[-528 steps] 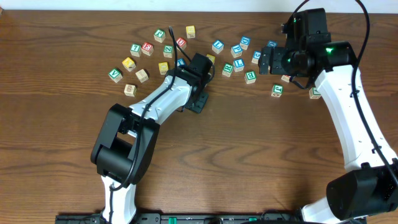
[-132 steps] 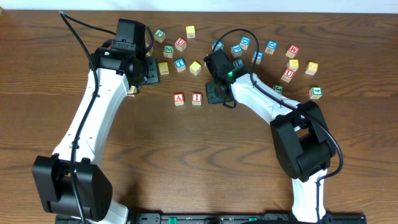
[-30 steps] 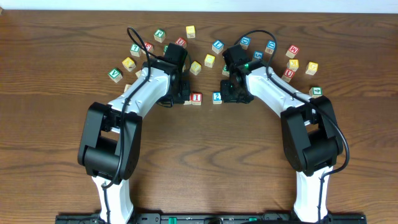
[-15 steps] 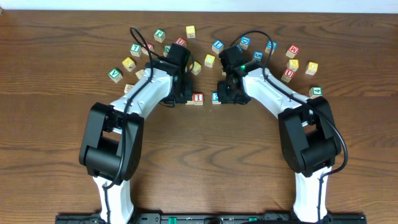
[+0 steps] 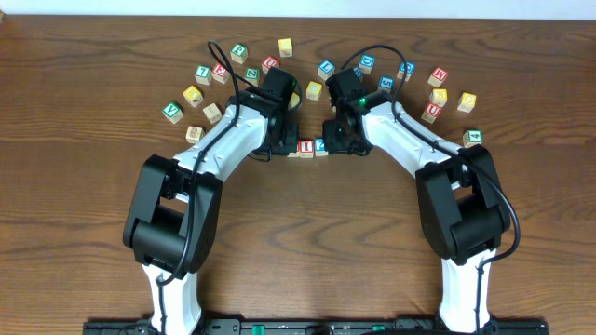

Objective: Spell out AI2
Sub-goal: 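Push the A, I and 2 blocks together with both grippers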

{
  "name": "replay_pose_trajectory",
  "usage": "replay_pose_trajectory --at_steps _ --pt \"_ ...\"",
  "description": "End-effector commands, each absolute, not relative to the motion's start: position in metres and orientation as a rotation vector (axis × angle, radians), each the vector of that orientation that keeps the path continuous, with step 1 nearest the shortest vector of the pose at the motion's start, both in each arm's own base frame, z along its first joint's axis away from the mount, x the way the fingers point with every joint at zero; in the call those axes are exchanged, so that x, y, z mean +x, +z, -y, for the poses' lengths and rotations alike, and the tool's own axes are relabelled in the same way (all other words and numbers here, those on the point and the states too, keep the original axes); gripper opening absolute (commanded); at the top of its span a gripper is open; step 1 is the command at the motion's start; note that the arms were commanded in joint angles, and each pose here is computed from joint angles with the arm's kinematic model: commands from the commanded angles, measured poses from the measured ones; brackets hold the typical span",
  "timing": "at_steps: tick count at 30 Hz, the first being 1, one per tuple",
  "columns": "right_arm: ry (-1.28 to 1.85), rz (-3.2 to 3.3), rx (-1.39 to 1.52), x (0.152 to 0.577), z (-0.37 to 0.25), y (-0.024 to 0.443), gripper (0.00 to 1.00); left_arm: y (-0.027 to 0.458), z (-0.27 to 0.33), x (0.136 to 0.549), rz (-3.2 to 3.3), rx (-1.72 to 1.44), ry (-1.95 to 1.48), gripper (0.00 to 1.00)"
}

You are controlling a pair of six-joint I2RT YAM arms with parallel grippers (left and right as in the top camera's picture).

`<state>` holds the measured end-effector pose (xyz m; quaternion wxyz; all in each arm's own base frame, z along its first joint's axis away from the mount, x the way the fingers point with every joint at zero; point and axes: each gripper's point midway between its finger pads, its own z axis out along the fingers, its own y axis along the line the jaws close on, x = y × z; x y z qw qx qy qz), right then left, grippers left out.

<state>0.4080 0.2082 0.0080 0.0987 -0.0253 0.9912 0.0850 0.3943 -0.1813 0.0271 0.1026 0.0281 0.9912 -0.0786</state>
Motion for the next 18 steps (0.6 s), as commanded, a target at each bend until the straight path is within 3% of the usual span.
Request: replay_pose_trajectory --at_steps 1,18 --pt "0.281 -2.950 -0.082 0.4022 -0.2156 0.0026 0.32 0.0218 0.1811 0.3926 -2.931 0.117 -0.223 0.19" --pt "0.290 -2.942 -0.074 0.4012 -0.2228 0.0032 0.32 0.0218 0.1814 0.3925 -2.928 0.150 -0.220 0.19"
